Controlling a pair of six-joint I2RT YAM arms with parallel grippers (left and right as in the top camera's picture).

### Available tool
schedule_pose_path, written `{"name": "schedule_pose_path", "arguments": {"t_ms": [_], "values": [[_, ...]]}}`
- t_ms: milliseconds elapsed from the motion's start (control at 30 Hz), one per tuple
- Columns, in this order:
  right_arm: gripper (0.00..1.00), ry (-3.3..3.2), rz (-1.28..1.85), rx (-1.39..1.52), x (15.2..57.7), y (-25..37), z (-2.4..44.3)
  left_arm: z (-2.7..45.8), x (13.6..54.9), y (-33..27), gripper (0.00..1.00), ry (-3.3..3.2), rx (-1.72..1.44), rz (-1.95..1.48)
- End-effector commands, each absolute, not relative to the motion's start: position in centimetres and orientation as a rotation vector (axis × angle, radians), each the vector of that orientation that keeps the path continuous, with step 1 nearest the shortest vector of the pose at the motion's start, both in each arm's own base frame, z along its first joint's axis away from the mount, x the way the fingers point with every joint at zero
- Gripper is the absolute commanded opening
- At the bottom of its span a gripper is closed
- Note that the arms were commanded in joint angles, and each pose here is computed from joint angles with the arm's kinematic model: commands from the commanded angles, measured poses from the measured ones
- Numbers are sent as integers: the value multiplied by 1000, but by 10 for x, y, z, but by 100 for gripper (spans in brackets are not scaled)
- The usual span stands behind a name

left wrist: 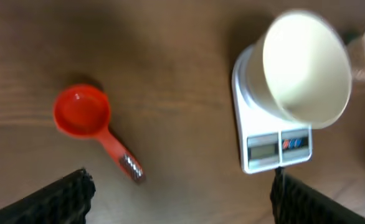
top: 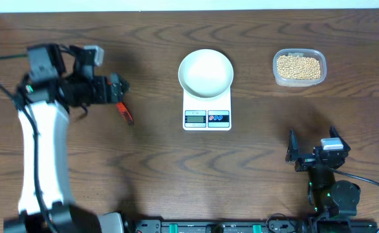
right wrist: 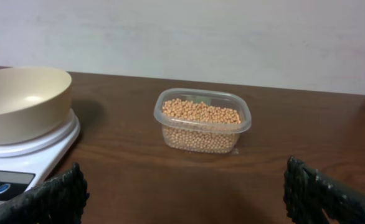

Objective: Scoop item into bowl and weigh 50g on scale
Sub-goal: 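Reach left gripper to the red scoop and grasp its handle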

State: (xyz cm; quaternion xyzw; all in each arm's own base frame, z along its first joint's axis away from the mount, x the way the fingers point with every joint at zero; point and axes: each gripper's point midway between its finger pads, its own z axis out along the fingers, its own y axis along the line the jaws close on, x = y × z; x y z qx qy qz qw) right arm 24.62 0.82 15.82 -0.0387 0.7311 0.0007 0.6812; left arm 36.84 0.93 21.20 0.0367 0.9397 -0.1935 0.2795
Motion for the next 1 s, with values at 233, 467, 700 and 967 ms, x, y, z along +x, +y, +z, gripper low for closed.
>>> {"name": "schedule_pose_path", "arguments": {"t_ms": [233,467,700,967], "values": [[99,1640,-2,-91,246,9,157,225,393,17,93,2453,136,-571],[99,1640,-2,-91,246,9,157,196,414,50,91,2529,-92,-424],[99,1640,-2,-91,246,9,157,136,418,98,77,2668,-485,-171],[99,1640,-2,-91,246,9,157,73,420,98,67,2800,-527,-201]]}}
